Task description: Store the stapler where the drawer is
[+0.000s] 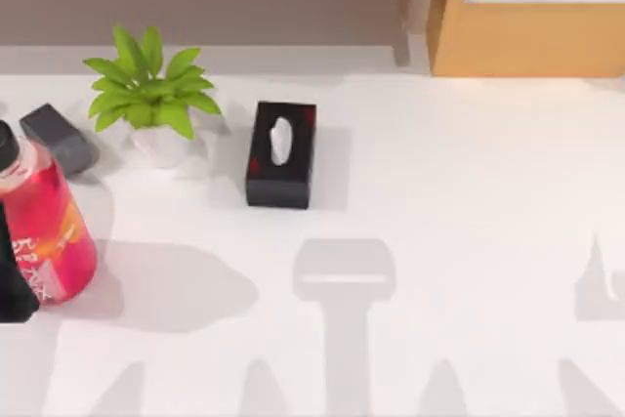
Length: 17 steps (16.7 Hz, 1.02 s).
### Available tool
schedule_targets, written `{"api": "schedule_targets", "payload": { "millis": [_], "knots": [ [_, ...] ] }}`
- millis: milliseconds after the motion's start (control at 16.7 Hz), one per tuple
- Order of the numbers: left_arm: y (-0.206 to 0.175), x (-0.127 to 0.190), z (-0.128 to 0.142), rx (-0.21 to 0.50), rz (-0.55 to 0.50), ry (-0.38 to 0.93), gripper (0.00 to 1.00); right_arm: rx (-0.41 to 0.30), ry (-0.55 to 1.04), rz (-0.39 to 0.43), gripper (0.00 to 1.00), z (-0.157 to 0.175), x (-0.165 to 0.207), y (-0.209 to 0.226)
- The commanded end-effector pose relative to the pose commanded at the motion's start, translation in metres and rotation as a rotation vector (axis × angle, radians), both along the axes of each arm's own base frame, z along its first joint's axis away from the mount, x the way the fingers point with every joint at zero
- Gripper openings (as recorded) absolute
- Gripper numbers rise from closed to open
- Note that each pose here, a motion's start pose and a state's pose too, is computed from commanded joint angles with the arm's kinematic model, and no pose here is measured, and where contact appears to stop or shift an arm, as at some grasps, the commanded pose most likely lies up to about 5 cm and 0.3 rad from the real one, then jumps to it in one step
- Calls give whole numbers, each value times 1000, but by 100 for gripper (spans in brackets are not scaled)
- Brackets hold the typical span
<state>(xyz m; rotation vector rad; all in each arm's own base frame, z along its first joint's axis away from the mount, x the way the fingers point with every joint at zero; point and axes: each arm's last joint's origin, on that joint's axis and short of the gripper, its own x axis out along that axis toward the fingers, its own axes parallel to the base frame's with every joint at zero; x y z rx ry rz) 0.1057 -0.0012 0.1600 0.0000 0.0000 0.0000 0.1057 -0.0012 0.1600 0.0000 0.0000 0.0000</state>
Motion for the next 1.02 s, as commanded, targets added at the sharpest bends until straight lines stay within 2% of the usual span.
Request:
{"api": "schedule_targets", "payload": {
  "millis": [180, 360, 480, 660, 1020],
  "knots": [
    [0, 0, 0, 0, 0, 0, 100, -9, -4, -2, 100, 2, 0, 0],
    [0, 0, 0, 0, 0, 0, 100, -92, -19, -3, 100, 16, 4, 0],
    [0, 0, 0, 0, 0, 0, 100, -197, -24, 4, 100, 31, 11, 0],
    [0, 0, 0, 0, 0, 0, 100, -399, -19, 17, 100, 56, 34, 2],
    [0, 0, 0, 0, 0, 0, 100, -821, -26, 55, 100, 83, 119, 13]
  ]
}}
